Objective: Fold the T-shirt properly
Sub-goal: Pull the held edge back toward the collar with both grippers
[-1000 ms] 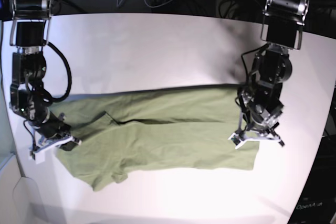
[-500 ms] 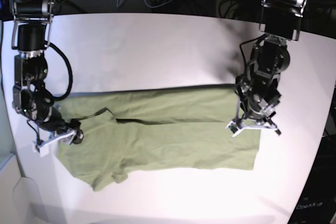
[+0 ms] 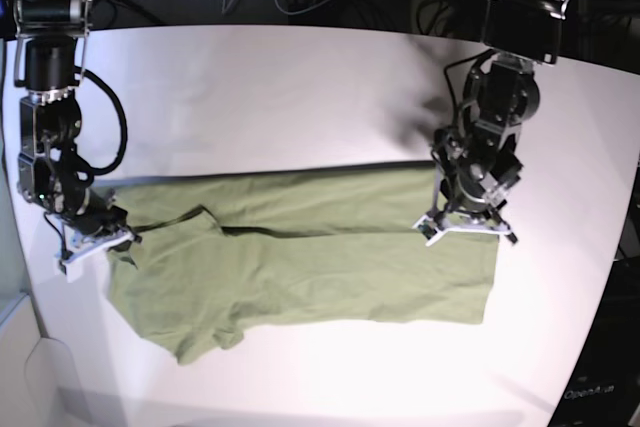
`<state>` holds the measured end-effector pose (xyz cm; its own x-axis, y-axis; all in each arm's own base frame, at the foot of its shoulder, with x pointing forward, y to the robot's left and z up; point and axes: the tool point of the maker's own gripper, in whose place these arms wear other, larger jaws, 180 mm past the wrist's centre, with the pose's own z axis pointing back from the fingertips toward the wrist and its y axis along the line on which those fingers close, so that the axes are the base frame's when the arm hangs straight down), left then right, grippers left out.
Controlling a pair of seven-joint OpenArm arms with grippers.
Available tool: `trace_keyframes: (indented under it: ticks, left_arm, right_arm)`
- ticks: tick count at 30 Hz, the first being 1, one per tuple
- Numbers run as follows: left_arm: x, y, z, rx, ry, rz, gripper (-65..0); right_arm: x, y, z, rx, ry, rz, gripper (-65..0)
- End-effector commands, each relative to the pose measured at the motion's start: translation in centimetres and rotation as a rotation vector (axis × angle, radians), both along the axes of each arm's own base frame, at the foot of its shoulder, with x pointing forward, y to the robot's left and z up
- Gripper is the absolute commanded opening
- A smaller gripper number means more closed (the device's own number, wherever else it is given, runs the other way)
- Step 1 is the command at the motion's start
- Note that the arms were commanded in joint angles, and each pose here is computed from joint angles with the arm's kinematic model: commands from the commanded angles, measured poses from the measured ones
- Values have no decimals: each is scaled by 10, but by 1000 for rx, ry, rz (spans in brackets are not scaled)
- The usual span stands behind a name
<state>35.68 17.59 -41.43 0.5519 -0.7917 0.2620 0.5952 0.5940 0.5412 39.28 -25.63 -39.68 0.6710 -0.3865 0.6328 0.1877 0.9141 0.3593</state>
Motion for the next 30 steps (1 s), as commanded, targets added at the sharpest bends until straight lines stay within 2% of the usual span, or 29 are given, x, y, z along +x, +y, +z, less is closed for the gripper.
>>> trace_keyframes:
  ticks: [1,6,12,17,27,30]
  left_arm:
    - [10,6,8,14,-30,10,-566]
    - [0,15,-14,24,39,28,-566]
    - [-4,13,-21,9,50,19,-566]
    - [-30,16,-39,14,97,12,-566]
    - [-55,20,-45,27,121,-6,-566]
    - [-62,23,-40,37,109,-23,-566]
  right_arm:
    - [12,-8,15,-12,-51,-6,-646]
    - [-1,-11,-6,-2,-5,-27,-644]
    - [-20,-14,-24,-13,12,-44,-644]
    - [-46,-16,-45,-16,68,-49,-644]
    - [-84,-6,-55,-28,99,-17,-644]
    - [-98,-9,-58,-43,124,-51,-644]
